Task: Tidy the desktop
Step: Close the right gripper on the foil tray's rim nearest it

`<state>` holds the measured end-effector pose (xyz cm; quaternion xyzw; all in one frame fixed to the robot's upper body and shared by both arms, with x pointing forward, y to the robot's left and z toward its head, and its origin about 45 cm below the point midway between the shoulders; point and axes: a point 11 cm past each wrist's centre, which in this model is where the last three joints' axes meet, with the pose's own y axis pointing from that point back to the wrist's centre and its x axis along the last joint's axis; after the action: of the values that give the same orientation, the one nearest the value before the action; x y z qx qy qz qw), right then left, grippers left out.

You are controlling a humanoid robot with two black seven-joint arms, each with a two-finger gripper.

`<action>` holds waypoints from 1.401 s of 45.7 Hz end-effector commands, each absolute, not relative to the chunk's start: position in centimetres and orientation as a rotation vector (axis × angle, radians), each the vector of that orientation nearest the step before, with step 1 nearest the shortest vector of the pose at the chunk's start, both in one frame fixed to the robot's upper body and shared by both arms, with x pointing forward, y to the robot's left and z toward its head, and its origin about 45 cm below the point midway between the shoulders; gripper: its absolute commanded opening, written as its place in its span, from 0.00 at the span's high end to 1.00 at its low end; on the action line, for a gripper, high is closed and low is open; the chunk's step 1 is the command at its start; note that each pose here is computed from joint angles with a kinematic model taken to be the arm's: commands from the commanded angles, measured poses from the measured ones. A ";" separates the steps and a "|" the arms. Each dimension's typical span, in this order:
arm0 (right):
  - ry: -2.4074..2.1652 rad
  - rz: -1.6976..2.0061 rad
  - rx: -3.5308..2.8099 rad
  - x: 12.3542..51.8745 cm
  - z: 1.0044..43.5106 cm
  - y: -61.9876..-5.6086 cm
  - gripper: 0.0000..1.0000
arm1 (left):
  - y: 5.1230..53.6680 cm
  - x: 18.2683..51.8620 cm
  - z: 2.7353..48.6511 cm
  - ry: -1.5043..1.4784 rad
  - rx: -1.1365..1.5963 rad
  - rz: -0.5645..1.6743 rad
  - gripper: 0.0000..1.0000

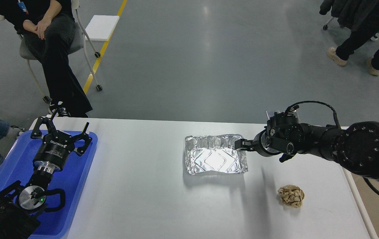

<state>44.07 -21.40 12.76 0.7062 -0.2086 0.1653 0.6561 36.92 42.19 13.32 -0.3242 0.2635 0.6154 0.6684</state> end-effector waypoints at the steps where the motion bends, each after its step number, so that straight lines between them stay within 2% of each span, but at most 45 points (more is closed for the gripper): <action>1: -0.519 0.377 1.557 43.8 10.7 -23.5 0.00 | 42.2 36.9 13.3 0.594 -0.731 1.388 0.01; 14: -0.545 0.338 1.607 43.3 9.9 -22.6 0.00 | 42.2 36.9 13.3 0.594 -0.731 1.388 0.01; 23: -0.608 0.315 1.686 44.0 11.1 -20.7 0.00 | 42.2 36.9 13.3 0.594 -0.731 1.388 0.01; 45: -0.592 0.285 1.691 42.9 9.7 -20.8 0.01 | 42.2 36.9 13.3 0.594 -0.731 1.388 0.01; 48: -0.591 0.283 1.691 42.8 9.6 -20.8 0.03 | 42.2 36.9 13.3 0.594 -0.731 1.388 0.01; 55: -0.569 0.286 1.694 42.5 9.4 -20.6 0.14 | 42.2 36.9 13.3 0.594 -0.731 1.388 0.01; 62: -0.538 0.324 1.675 42.5 9.3 -20.7 0.19 | 42.2 36.9 13.3 0.594 -0.731 1.388 0.01; 64: -0.521 0.337 1.664 42.3 9.1 -20.8 0.25 | 42.2 36.9 13.3 0.594 -0.731 1.388 0.01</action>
<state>42.66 -20.68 9.52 0.7337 -0.2471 0.1296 0.6196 36.92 42.18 13.31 -0.3241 0.2637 0.6153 0.6685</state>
